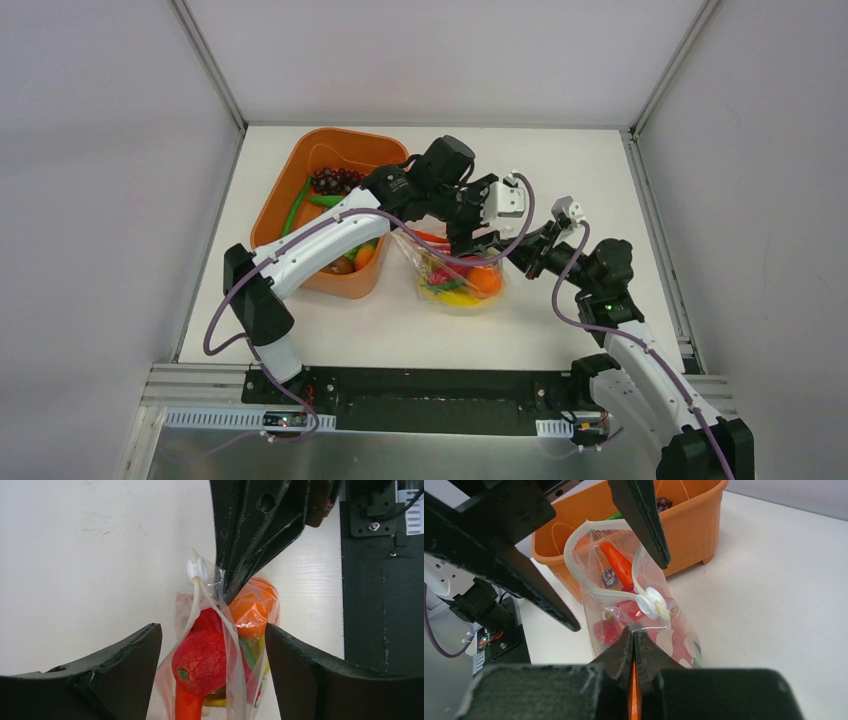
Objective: Place the food in the zip-top bag and seal the zipper
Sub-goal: Zip the zipper food storage bag at the center of the board.
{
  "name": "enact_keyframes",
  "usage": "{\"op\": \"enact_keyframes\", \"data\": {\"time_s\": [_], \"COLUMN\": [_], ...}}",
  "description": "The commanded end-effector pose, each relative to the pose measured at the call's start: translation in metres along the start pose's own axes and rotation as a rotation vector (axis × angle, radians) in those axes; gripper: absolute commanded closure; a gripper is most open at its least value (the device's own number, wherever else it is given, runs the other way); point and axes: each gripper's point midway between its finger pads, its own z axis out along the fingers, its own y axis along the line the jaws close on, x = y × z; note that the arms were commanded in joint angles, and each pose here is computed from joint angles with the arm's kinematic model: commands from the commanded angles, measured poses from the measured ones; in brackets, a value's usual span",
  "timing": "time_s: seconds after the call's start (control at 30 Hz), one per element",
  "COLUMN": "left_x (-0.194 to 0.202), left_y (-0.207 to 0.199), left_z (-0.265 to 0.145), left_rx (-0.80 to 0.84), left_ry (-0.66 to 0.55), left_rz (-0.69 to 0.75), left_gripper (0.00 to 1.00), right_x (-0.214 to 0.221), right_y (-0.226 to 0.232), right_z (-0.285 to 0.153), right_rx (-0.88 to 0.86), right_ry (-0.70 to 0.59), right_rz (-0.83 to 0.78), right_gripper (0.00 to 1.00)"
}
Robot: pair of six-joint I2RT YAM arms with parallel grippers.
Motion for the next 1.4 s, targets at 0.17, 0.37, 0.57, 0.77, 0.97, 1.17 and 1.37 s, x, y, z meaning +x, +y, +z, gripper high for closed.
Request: {"op": "enact_keyframes", "data": {"time_s": [0.17, 0.37, 0.57, 0.77, 0.97, 1.17, 1.37], "left_x": [-0.014, -0.011, -0.014, -0.021, -0.021, -0.024, -0.022], "left_y": [0.017, 0.011, 0.003, -0.014, -0.035, -0.045, -0.053], "left_z": [-0.005, -0.010, -0.015, -0.030, -0.042, -0.048, -0.049], "left_rx": [-0.092, -0.075, -0.054, -0.032, 0.036, 0.077, 0.111], "left_ry": [-0.008, 0.006, -0.026, -0.116, -0.143, -0.162, -0.169], "left_rz": [-0.014, -0.011, 0.011, 0.077, 0.145, 0.167, 0.175], "left_gripper": [0.52, 0.86, 1.00, 1.00, 1.00, 1.00, 1.00], "right_x": [-0.030, -0.030, -0.033, -0.032, -0.026, -0.028, -0.028], "right_y": [0.013, 0.015, 0.016, 0.022, 0.056, 0.061, 0.066], "right_z": [-0.001, -0.003, -0.002, -0.003, -0.008, -0.005, -0.004], "right_rx": [-0.033, -0.033, -0.034, -0.071, -0.297, -0.375, -0.423], "right_ry": [-0.071, -0.071, -0.074, -0.057, 0.039, 0.068, 0.067], "right_rz": [-0.090, -0.090, -0.080, -0.076, -0.157, -0.184, -0.187], "right_gripper": [1.00, 1.00, 0.62, 0.32, 0.30, 0.35, 0.53]}}
